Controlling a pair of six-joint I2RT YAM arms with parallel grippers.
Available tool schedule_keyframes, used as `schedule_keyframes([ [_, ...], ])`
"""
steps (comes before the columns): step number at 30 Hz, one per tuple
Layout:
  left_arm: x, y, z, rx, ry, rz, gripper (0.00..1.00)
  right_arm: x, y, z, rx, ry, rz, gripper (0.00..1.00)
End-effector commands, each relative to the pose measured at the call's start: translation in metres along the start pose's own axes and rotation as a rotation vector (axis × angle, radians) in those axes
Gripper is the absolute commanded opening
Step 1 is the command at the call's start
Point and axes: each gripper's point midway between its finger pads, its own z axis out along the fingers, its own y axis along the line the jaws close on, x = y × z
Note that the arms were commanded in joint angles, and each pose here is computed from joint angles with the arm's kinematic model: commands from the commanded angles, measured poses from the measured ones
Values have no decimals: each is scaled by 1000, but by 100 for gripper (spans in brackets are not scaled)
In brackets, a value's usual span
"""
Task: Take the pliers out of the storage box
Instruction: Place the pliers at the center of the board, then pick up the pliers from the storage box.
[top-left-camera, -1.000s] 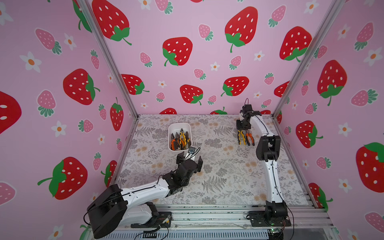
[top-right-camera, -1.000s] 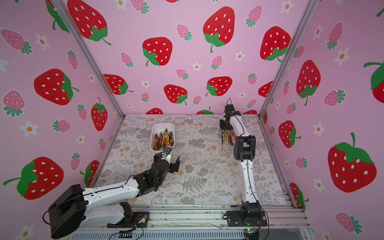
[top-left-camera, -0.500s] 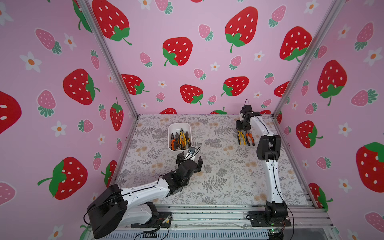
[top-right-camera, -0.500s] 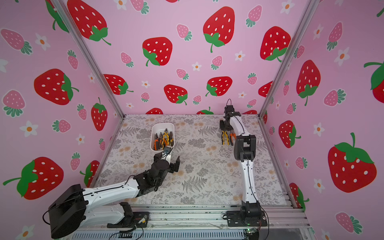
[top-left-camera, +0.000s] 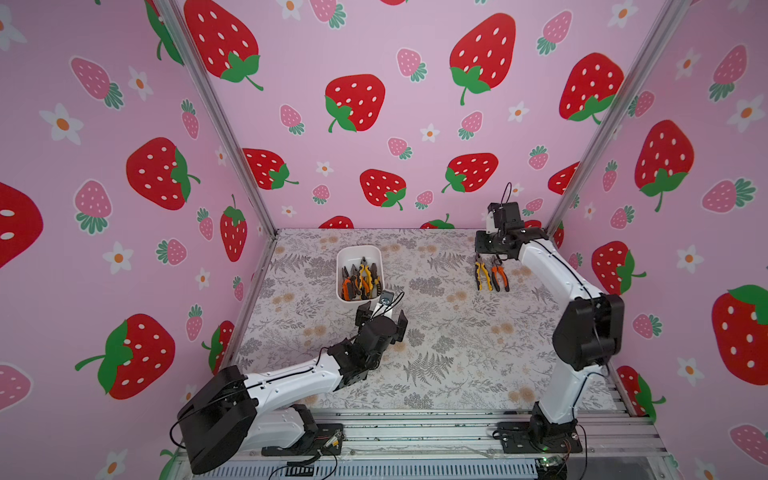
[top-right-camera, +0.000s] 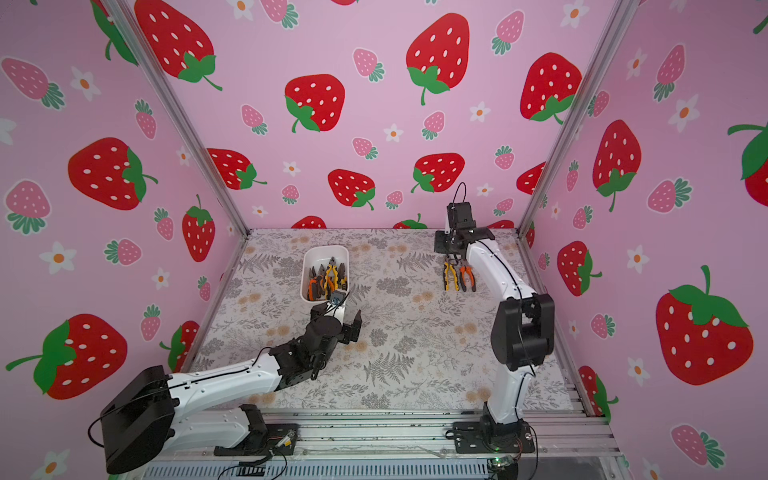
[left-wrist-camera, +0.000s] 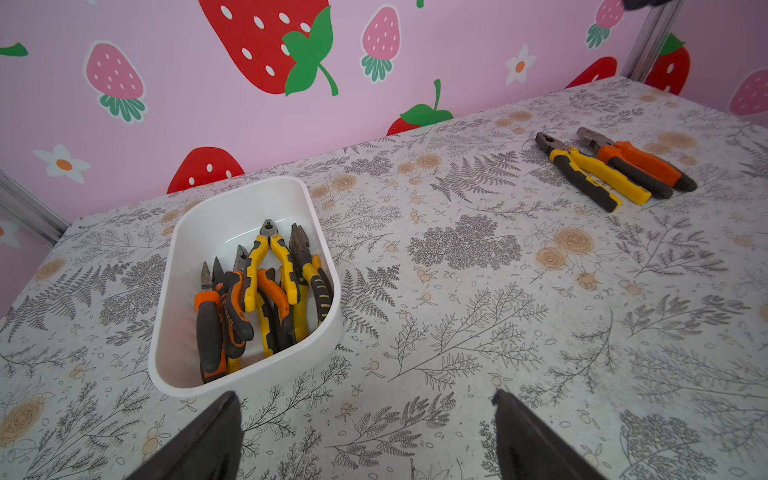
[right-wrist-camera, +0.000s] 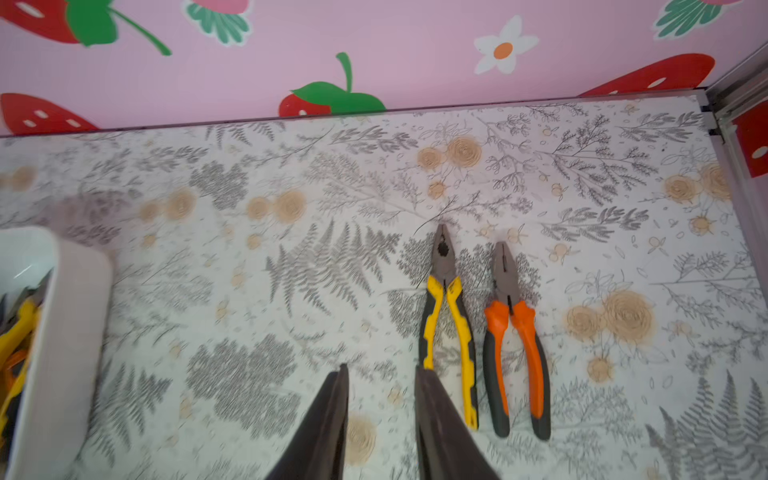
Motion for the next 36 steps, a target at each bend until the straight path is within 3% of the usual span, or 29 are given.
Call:
schedule_keyframes([
  [1,-13,5,-1,-32,-8,-31,96,46,30,-14,-41,-1,-3,31],
  [6,-28,16,10,-56,81,-11,96,125,73,-42,-104,-22,-166,32],
  [12,-51,50,52,-76,287,-34,95,174,65,-46,-164,-79,-87,31],
  [16,-47,82,85,-115,439,-55,89,173,64,-62,-185,-158,-98,32],
  [19,-33,105,105,-141,590,-91,77,174,63,-58,-169,-146,-106,32],
  [26,2,106,128,-71,842,-142,61,171,72,-35,-123,-73,-146,34],
  [36,28,101,144,-70,926,-151,45,171,63,-33,-133,-61,-97,35],
])
